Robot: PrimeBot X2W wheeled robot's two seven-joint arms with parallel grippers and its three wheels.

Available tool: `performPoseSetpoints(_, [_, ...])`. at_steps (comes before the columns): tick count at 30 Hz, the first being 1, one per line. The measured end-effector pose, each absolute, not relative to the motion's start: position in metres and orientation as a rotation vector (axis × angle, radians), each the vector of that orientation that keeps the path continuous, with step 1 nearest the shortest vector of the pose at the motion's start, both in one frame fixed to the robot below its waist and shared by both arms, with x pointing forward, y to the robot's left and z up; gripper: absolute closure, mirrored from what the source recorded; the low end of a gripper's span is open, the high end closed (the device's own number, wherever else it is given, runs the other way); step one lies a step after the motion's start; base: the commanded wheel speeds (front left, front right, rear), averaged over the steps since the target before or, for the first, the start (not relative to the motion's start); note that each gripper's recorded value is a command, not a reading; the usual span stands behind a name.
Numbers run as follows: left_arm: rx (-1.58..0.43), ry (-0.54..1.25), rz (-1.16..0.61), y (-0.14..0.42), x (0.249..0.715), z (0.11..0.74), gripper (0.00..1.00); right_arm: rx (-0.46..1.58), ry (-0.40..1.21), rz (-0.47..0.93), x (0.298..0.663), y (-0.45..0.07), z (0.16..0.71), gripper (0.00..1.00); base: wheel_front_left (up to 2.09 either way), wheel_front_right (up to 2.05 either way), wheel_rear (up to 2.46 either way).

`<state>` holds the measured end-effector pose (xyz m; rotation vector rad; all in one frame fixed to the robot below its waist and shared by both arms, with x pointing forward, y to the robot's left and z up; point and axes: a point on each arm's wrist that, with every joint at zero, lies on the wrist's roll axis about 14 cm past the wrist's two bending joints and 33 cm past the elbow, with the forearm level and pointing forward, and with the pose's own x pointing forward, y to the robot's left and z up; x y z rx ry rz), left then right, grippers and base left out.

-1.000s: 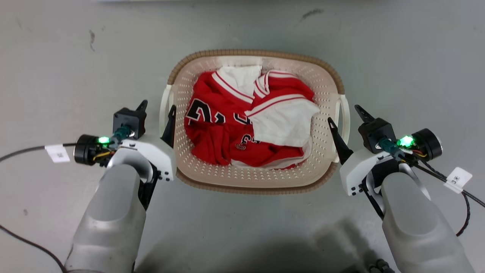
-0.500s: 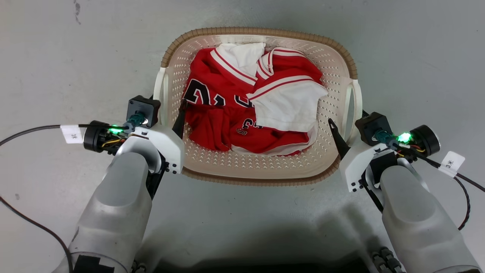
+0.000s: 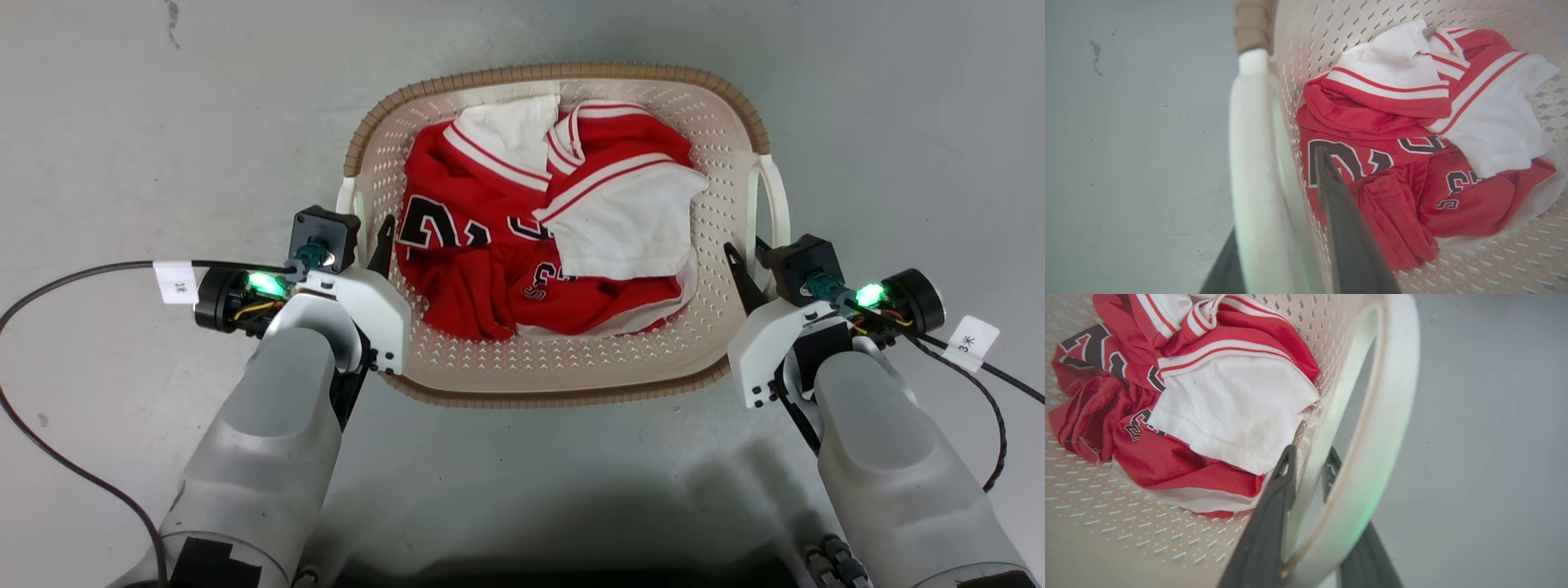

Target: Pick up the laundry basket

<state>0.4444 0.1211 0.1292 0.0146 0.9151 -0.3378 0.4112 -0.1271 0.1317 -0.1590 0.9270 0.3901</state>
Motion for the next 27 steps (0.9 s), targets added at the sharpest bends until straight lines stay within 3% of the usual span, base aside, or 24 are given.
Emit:
performPoseSetpoints(14, [-0.009, 0.918, -0.303, 0.124, 0.426, 0.168, 1.0, -0.19, 0.896, 0.399, 0.411, -0.128, 0.17, 1.0, 0.0, 0.0, 0.0])
performPoseSetpoints(27, [-0.043, 0.898, -0.271, 0.123, 0.392, 0.224, 1.0, -0.198, 0.863, 0.393, 0.389, -0.129, 0.226, 1.0, 0.0, 0.0, 0.0])
